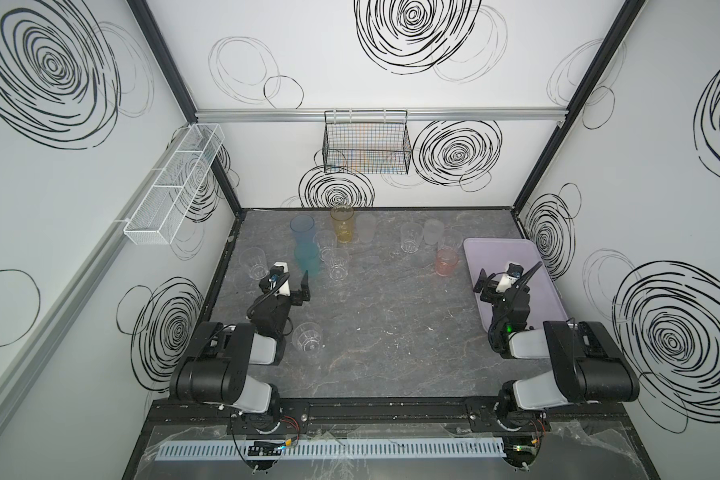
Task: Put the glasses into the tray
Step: 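Move the right gripper down to the lavender tray edge while the left arm rises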
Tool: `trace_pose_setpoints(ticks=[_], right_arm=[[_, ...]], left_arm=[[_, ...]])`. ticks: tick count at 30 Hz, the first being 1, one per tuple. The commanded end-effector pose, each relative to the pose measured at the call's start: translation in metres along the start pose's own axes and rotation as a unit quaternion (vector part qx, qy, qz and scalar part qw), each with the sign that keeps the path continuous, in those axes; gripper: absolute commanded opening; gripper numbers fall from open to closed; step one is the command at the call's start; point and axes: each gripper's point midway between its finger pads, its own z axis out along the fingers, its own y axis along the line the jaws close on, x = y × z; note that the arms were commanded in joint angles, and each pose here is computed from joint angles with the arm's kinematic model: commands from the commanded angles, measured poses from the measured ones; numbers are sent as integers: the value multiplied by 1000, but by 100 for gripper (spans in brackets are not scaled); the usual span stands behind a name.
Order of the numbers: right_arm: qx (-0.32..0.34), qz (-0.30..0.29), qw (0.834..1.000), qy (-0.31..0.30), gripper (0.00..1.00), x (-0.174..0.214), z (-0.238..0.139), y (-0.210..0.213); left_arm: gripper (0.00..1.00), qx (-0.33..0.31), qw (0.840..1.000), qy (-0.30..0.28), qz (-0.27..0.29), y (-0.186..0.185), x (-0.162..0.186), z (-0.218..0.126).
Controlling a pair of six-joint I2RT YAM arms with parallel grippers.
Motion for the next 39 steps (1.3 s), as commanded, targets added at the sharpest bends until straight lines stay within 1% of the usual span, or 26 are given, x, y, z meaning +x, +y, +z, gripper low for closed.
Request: trace_pose_setpoints(ticks=[1, 16, 18, 20, 21, 23, 25, 27, 30, 33, 35, 37, 38, 39], right_arm=[[2, -4, 1000, -8, 100, -6, 3, 1], [-4, -2, 1000, -6, 100, -5, 4, 1], [-3, -3, 1000, -7, 100, -5, 3, 1], [14, 2, 1000, -11, 100, -10, 4, -2], [27, 1, 1000, -5, 100, -10, 4, -5], [43, -4, 999, -1, 100, -17, 5, -5], [56, -3, 998, 4, 100, -24, 4, -5], [77, 12, 997, 11, 100, -30, 5, -11], [96, 36, 994, 35, 100, -38, 12, -17], [129, 56, 987, 75, 100, -47, 17, -22], [138, 59, 983, 102, 100, -55, 19, -20], [152, 99, 976, 123, 100, -64, 19, -17], [158, 135, 970, 126, 100, -66, 19, -17], [153, 170, 963, 142, 100, -61, 20, -14]], left_arm=[[96, 5, 999, -36, -2, -1, -17, -1], [96, 4, 999, -38, -4, 0, -17, -2], [96, -9, 999, -43, -1, 2, -18, -5], [96, -16, 998, -52, 24, -7, -21, -11], [96, -36, 997, -61, 38, -9, -24, -17], [96, -64, 993, -93, 36, -6, -34, -34], [96, -81, 990, -107, 34, -3, -39, -41], [96, -88, 989, -108, 44, -6, -42, -42], [96, -119, 987, -100, 45, -3, -47, -44], [96, -142, 984, -97, 41, -1, -54, -48], [96, -154, 982, -101, 32, 0, -60, -52], [96, -167, 979, -116, 13, 2, -69, -59], [96, -174, 977, -125, 5, 3, -75, -64], [96, -181, 975, -129, -1, 3, -79, -68]])
